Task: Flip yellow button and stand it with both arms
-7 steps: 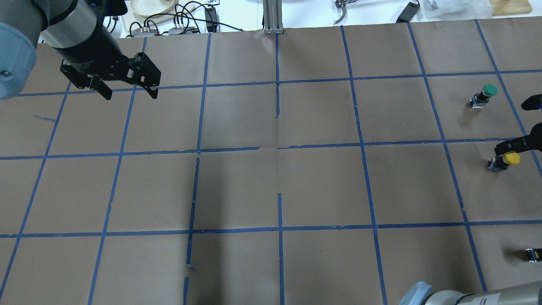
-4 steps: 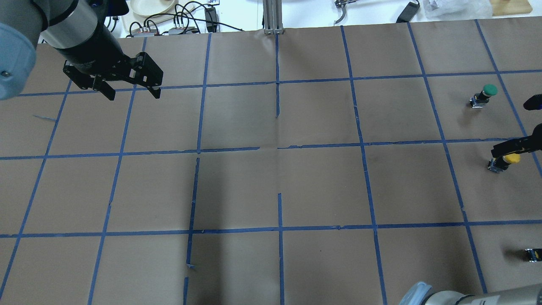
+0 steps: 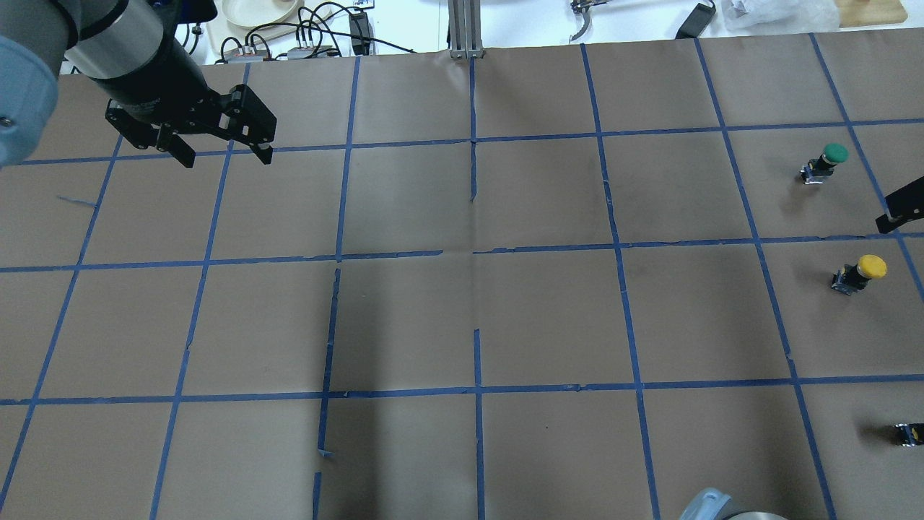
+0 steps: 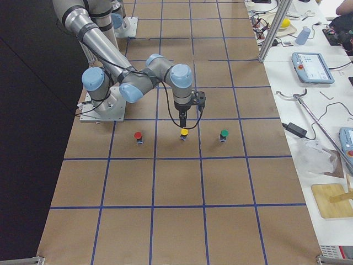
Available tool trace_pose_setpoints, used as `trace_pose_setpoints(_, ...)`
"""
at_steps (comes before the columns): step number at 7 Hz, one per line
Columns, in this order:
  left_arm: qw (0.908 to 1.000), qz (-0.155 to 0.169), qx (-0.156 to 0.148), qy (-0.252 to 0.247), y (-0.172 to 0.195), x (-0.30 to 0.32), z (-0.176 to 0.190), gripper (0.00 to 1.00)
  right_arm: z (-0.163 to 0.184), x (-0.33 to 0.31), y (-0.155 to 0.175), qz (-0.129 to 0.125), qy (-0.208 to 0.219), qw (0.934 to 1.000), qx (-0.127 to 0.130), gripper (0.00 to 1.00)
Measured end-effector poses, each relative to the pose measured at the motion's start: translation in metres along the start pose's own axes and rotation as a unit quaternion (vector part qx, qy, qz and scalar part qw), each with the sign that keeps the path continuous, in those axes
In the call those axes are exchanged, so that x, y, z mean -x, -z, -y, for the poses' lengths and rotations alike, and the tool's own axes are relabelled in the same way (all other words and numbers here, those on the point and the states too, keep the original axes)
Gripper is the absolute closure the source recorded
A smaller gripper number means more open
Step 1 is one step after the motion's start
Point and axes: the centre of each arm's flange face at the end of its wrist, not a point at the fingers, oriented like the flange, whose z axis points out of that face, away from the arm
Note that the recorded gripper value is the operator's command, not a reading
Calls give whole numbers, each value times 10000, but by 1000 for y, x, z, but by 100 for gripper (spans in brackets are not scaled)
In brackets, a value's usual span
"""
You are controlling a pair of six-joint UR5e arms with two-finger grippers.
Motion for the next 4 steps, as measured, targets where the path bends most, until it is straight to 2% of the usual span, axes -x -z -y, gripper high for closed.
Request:
trace_pose_setpoints(2, 10000, 31, -1, -3, 1, 1, 1, 0, -23, 99, 68, -43, -398, 9988, 288, 0)
trace_pose_setpoints(4, 10000, 33, 44, -1, 2, 1, 1, 0, -52, 206, 84, -332, -474, 9968, 553, 0)
